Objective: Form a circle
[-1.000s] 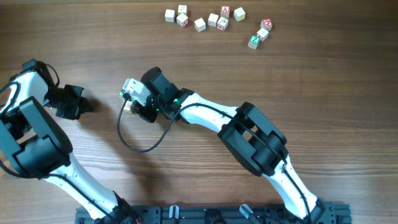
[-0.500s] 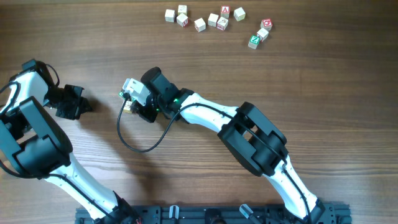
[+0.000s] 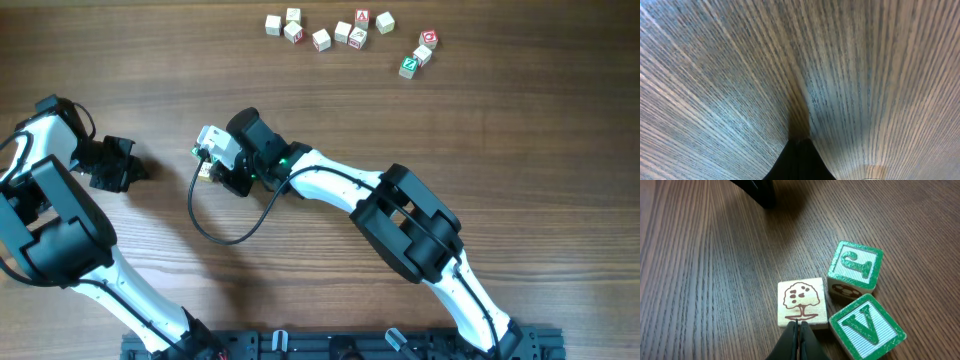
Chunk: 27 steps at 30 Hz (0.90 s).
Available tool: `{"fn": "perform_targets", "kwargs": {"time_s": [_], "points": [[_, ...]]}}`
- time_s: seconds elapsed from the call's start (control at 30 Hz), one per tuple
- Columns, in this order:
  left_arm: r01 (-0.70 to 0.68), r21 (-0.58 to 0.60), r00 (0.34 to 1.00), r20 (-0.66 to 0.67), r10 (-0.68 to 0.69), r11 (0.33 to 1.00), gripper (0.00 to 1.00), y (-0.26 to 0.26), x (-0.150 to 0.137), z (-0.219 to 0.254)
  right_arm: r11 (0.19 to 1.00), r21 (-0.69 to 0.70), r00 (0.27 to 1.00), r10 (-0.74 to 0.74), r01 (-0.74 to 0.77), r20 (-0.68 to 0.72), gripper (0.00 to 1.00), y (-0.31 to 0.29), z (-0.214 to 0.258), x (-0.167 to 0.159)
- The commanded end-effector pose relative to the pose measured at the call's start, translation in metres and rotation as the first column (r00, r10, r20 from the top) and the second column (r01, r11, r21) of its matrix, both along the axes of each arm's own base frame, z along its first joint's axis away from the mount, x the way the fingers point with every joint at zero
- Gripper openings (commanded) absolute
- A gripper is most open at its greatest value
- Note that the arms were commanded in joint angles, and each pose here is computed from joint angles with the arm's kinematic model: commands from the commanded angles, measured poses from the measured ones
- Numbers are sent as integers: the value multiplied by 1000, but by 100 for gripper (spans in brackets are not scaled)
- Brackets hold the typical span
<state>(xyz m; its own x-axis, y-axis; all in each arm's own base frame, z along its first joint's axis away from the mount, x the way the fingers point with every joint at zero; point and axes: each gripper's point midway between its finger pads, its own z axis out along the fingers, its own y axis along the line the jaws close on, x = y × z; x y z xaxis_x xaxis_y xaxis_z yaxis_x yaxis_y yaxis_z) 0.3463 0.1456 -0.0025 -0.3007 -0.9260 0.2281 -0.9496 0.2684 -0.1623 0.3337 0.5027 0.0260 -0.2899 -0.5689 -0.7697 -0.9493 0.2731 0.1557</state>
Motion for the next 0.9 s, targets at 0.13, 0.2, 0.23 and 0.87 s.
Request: {"fn": "perform_targets", "kwargs": {"time_s": [0.13, 0.2, 0.23, 0.87], "points": [[-11, 15, 1000, 6, 11, 1000, 4, 2, 1, 2, 1000, -22, 1000, -1, 1, -23, 4, -1, -18, -5], [-11, 15, 1000, 6, 11, 1000, 4, 2, 1, 2, 1000, -20, 1000, -1, 1, -21, 4, -1, -18, -4], [-11, 15, 1000, 6, 11, 1000, 4, 2, 1, 2, 1000, -21, 1000, -2, 1, -21, 5, -1, -18, -4], [-11, 14, 1000, 5, 11, 1000, 4, 2, 1, 2, 1000, -18, 1000, -2, 2, -19, 4, -1, -17, -4]]}}
